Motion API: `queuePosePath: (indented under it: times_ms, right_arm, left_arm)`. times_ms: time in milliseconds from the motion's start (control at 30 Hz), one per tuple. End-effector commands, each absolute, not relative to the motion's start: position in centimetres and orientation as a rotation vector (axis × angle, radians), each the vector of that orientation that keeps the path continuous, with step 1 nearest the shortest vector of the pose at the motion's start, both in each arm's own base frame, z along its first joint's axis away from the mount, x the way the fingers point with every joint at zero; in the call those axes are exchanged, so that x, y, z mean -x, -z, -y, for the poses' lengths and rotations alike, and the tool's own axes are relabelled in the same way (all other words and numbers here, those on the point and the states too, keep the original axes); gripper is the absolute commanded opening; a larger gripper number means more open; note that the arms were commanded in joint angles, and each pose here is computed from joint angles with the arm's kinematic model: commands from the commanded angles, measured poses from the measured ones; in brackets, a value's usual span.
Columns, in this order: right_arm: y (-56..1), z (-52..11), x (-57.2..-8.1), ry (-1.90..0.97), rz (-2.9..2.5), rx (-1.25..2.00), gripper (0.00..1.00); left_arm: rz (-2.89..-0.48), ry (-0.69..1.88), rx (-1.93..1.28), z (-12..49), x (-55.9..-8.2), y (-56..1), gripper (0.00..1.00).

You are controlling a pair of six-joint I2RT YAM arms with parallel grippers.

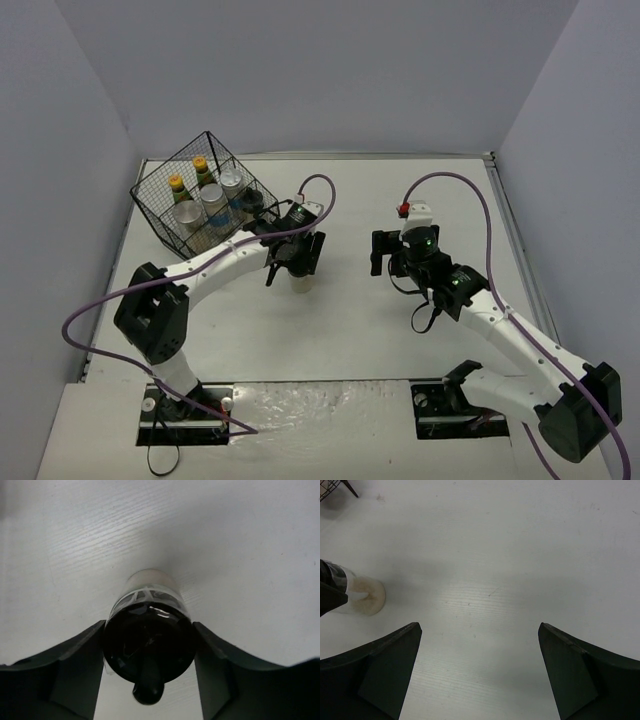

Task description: Organize the condiment bottles

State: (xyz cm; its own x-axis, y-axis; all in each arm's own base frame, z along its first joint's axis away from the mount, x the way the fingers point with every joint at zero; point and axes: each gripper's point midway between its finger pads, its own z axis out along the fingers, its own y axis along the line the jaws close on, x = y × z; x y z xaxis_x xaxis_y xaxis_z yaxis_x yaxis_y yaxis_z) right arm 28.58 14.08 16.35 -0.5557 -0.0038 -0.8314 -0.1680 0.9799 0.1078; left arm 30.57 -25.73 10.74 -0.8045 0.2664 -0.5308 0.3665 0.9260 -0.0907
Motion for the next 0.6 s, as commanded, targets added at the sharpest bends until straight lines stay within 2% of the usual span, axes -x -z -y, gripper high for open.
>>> queuePosePath:
  times_ms: [0, 133, 300, 467, 567]
  right_arm:
    - [-19.5, -14.5, -30.0, -0.256, -2.049, 0.087, 1.00]
    - [-19.4, -14.4, -29.9, -0.263, -2.047, 0.079, 1.00]
    - [-20.1, -14.5, -30.0, -0.280, -2.031, 0.072, 1.00]
    - [-20.8, -14.4, -30.0, -0.289, -2.012, 0.066, 1.00]
    - [-20.8, -14.4, -30.0, -0.291, -2.011, 0.065, 1.00]
  left_arm:
    - [-2.467, 0.283, -0.384, 26.1, -31.5, -14.9, 0.39]
    - [-2.432, 0.275, -0.346, 25.0, -31.1, -17.8, 0.09]
    - [-2.362, 0.205, -0.206, 21.4, -31.9, -23.3, 0.00]
    - [-2.287, 0.137, 0.073, 14.5, -33.4, -28.5, 0.00]
    - [-2.261, 0.118, 0.192, 11.8, -34.1, -29.4, 0.00]
